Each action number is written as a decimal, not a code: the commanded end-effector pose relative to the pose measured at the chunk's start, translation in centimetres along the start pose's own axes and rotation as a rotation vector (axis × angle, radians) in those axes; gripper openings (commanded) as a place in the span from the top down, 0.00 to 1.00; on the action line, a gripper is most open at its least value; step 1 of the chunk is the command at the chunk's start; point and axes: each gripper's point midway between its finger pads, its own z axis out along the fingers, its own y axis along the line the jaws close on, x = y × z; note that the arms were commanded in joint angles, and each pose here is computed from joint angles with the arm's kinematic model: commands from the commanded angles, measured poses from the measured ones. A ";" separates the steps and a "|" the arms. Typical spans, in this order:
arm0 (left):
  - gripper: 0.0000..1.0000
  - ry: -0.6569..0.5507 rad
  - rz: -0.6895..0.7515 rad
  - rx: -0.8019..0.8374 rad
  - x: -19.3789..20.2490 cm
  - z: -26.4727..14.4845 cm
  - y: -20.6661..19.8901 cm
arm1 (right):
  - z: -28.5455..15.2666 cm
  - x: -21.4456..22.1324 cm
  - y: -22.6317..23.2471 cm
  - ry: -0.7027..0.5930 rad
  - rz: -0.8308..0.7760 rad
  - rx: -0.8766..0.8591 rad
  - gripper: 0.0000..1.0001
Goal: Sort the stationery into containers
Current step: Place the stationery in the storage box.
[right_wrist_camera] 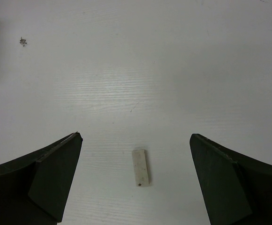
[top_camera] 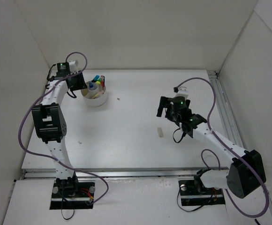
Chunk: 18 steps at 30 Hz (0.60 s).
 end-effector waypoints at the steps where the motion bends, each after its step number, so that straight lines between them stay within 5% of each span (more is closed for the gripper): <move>1: 0.61 -0.117 0.039 0.029 -4.2 -2.8 -1.3 | -0.8 -1.8 0.2 -0.060 0.045 -0.016 0.02; 5: 0.42 -0.149 0.057 0.038 -4.7 -3.9 -1.8 | -1.0 -0.9 0.0 -0.039 0.040 -0.023 0.02; 7: 0.06 -0.170 0.062 0.036 -4.9 -5.1 -2.1 | -1.1 -0.3 -0.3 -0.027 0.037 -0.019 0.02; 8: 0.00 -0.181 0.065 0.033 -5.1 -5.4 -2.1 | -1.2 -0.3 -0.4 -0.027 0.039 -0.019 0.02; 18: 0.00 -0.349 0.020 0.058 -3.8 -15.5 -5.3 | 0.0 6.0 0.5 0.196 0.015 -0.091 0.02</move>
